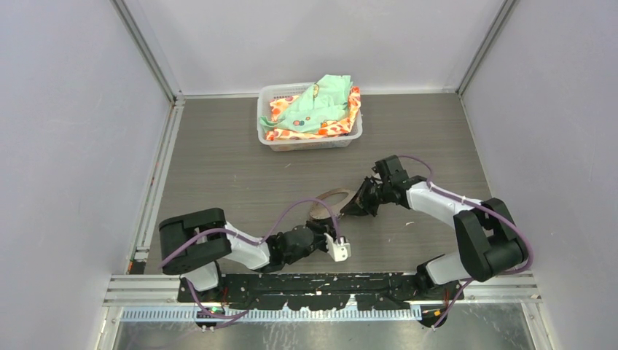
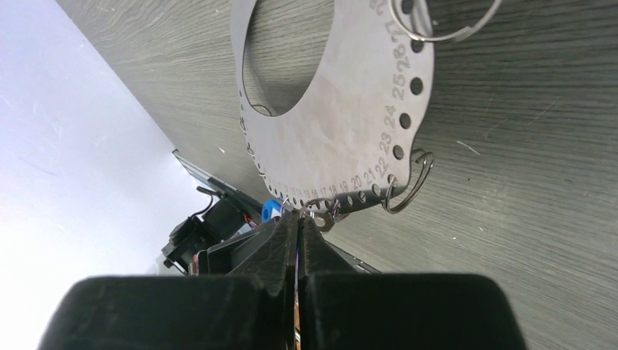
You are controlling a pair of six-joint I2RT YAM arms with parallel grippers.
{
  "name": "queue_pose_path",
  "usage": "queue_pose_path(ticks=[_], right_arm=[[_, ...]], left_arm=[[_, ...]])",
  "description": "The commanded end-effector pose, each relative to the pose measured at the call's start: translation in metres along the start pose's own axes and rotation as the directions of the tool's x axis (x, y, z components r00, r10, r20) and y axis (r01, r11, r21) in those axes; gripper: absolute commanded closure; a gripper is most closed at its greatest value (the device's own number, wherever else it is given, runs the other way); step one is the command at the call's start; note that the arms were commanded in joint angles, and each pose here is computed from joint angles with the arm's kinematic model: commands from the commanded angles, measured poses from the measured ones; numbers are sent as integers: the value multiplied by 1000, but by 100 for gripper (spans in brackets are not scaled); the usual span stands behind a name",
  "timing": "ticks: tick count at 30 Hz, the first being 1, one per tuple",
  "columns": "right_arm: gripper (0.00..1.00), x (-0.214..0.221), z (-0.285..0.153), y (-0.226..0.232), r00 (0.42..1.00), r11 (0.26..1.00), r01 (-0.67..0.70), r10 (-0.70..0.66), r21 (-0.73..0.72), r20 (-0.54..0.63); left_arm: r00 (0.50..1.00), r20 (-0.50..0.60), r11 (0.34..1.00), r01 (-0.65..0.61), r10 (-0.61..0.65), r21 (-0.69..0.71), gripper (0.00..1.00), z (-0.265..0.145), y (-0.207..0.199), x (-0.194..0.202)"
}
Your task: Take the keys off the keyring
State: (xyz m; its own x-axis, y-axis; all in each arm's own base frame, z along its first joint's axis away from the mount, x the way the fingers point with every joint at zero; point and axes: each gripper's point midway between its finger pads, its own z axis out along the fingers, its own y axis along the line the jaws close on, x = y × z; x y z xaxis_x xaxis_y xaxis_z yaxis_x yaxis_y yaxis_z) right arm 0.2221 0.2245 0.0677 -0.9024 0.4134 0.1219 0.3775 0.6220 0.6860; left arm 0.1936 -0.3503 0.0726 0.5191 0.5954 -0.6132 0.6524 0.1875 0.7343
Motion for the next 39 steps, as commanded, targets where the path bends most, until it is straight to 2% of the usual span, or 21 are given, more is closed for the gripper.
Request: queue_pose_path(ticks=[1, 10, 13, 14, 16, 20, 22, 24, 27, 30, 35, 39], right_arm=[[100, -26, -20, 26, 994, 996, 55, -48, -67, 101], [99, -24, -31, 33, 992, 992, 59, -46, -109, 119], [99, -24, -34, 38, 990, 989, 70, -53, -131, 133], [99, -24, -35, 39, 990, 988, 74, -56, -135, 132], [99, -24, -35, 40, 989, 987, 77, -58, -141, 135], [99, -23, -35, 41, 990, 985, 82, -63, -148, 130], [99, -23, -36, 41, 989, 985, 85, -66, -148, 131], [100, -22, -36, 40, 989, 985, 86, -67, -147, 131], [100, -21, -37, 42, 989, 984, 95, -75, -153, 128], [99, -21, -39, 45, 987, 981, 110, -89, -162, 134], [99, -22, -42, 55, 984, 970, 138, -110, -200, 142], [100, -21, -48, 65, 978, 955, 174, -138, -242, 156]], left_arm=[[995, -101, 999, -11, 7, -31, 100, -9, -6, 31], [974, -103, 977, 193, -202, -95, 98, -11, 0, 29], [964, -108, 969, 239, -245, -65, 79, -14, -5, 27], [961, -102, 966, 251, -256, -60, 76, -15, -6, 26], [960, -102, 965, 260, -262, -36, 77, -16, -8, 23], [958, -92, 963, 270, -271, -29, 93, -14, -9, 20], [950, -70, 951, 302, -306, -65, 93, -14, -1, 16], [933, -38, 931, 354, -358, -90, 88, -13, 8, 8], [869, 17, 866, 495, -495, -70, 79, -12, 19, -6], [770, 72, 772, 636, -634, 3, 76, -12, 24, -18], [676, 127, 686, 723, -726, 82, 69, -8, 23, -36], [607, 181, 627, 774, -774, 83, 65, -5, 28, -40]])
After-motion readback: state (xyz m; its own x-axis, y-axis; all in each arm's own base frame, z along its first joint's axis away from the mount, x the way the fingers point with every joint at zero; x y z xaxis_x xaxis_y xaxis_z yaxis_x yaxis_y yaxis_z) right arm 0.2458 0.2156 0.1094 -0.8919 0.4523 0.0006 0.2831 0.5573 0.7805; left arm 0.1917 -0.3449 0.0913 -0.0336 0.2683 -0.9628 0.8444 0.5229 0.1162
